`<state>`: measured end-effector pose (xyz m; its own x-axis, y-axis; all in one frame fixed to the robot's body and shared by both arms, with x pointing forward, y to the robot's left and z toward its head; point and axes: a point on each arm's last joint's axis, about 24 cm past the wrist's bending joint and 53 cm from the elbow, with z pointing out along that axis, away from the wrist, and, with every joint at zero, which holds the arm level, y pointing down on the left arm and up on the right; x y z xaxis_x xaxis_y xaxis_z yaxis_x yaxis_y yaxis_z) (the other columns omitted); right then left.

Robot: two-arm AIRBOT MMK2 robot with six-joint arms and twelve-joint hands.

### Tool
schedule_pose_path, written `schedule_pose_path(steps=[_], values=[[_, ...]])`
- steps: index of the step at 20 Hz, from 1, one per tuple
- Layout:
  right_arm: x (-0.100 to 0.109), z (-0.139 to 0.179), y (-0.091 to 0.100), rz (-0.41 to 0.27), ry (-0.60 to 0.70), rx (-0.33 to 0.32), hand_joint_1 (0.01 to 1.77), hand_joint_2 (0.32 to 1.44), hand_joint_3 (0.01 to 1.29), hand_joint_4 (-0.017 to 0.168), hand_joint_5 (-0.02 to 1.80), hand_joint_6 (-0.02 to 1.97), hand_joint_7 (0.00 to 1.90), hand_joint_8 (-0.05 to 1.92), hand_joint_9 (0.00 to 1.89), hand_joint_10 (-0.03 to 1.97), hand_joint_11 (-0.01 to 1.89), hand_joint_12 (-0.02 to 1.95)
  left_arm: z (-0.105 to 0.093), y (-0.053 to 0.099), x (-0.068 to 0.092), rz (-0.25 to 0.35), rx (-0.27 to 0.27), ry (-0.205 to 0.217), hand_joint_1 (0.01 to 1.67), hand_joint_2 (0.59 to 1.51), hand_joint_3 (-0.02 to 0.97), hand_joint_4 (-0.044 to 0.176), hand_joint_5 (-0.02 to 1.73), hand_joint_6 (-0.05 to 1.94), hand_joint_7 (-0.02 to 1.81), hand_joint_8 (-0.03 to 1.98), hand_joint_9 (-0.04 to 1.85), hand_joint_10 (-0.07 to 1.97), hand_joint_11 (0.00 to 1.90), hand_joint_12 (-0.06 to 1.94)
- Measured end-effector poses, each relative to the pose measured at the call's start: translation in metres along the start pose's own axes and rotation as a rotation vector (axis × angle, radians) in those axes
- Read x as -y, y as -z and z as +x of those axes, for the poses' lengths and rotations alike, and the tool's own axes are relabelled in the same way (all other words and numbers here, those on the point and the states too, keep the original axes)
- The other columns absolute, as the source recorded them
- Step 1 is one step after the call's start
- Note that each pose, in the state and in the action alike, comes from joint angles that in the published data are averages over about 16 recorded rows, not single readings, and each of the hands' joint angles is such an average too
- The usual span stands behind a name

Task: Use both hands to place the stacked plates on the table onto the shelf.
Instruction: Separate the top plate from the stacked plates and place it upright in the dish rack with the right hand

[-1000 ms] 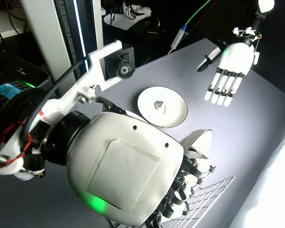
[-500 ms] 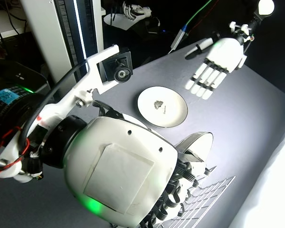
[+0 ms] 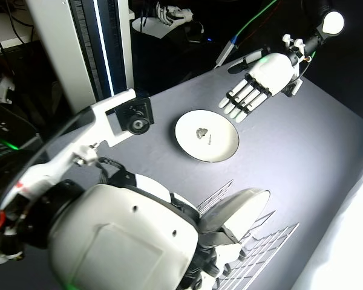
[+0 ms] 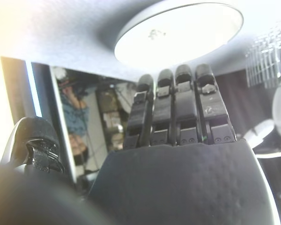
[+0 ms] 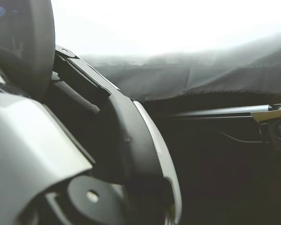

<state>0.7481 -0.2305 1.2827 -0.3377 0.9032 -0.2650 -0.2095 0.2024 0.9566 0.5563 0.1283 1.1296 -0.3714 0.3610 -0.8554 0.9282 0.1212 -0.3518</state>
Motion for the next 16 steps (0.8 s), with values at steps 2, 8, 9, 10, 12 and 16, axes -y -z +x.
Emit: schedule_pose_path(steps=[2, 8, 9, 10, 12, 16], values=[[0.005, 0.001, 0.000, 0.009, 0.009, -0.002, 1.35, 1.07, 0.01, -0.007, 0.85, 1.13, 0.96, 0.99, 0.88, 1.20, 0.72, 1.36, 0.004, -0.002, 0.000, 0.004, -0.008, -0.009, 0.02, 1.089, -0.003, 0.002, 0.13, 0.01, 0.14, 0.01, 0.13, 0.01, 0.03, 0.18], [0.020, 0.006, 0.000, 0.037, 0.034, -0.015, 1.35, 1.08, 0.01, -0.008, 0.85, 1.12, 0.96, 0.97, 0.88, 1.20, 0.72, 1.36, 0.011, -0.013, 0.001, 0.010, -0.021, -0.022, 0.02, 1.090, -0.002, 0.000, 0.13, 0.01, 0.15, 0.01, 0.13, 0.01, 0.03, 0.18], [0.023, 0.006, 0.000, 0.042, 0.038, -0.017, 1.35, 1.08, 0.01, -0.008, 0.85, 1.11, 0.96, 0.97, 0.88, 1.20, 0.72, 1.36, 0.012, -0.014, 0.001, 0.009, -0.023, -0.023, 0.02, 1.090, -0.002, 0.000, 0.13, 0.01, 0.15, 0.01, 0.13, 0.01, 0.03, 0.19], [0.025, 0.007, 0.001, 0.046, 0.041, -0.019, 1.35, 1.08, 0.01, -0.008, 0.85, 1.11, 0.97, 0.96, 0.88, 1.20, 0.72, 1.37, 0.013, -0.016, 0.001, 0.009, -0.025, -0.023, 0.02, 1.090, -0.002, 0.000, 0.13, 0.01, 0.15, 0.01, 0.13, 0.01, 0.03, 0.19], [0.030, 0.008, 0.001, 0.055, 0.048, -0.024, 1.35, 1.08, 0.01, -0.008, 0.85, 1.11, 0.97, 0.96, 0.88, 1.20, 0.72, 1.37, 0.016, -0.020, 0.000, 0.006, -0.030, -0.027, 0.02, 1.091, -0.002, -0.001, 0.13, 0.01, 0.15, 0.01, 0.13, 0.01, 0.03, 0.19], [0.037, 0.011, 0.002, 0.070, 0.060, -0.031, 1.35, 1.08, 0.01, -0.008, 0.85, 1.10, 0.97, 0.95, 0.88, 1.20, 0.73, 1.39, 0.022, -0.025, -0.003, -0.004, -0.041, -0.036, 0.02, 1.092, -0.002, -0.001, 0.13, 0.01, 0.15, 0.01, 0.13, 0.01, 0.03, 0.20]])
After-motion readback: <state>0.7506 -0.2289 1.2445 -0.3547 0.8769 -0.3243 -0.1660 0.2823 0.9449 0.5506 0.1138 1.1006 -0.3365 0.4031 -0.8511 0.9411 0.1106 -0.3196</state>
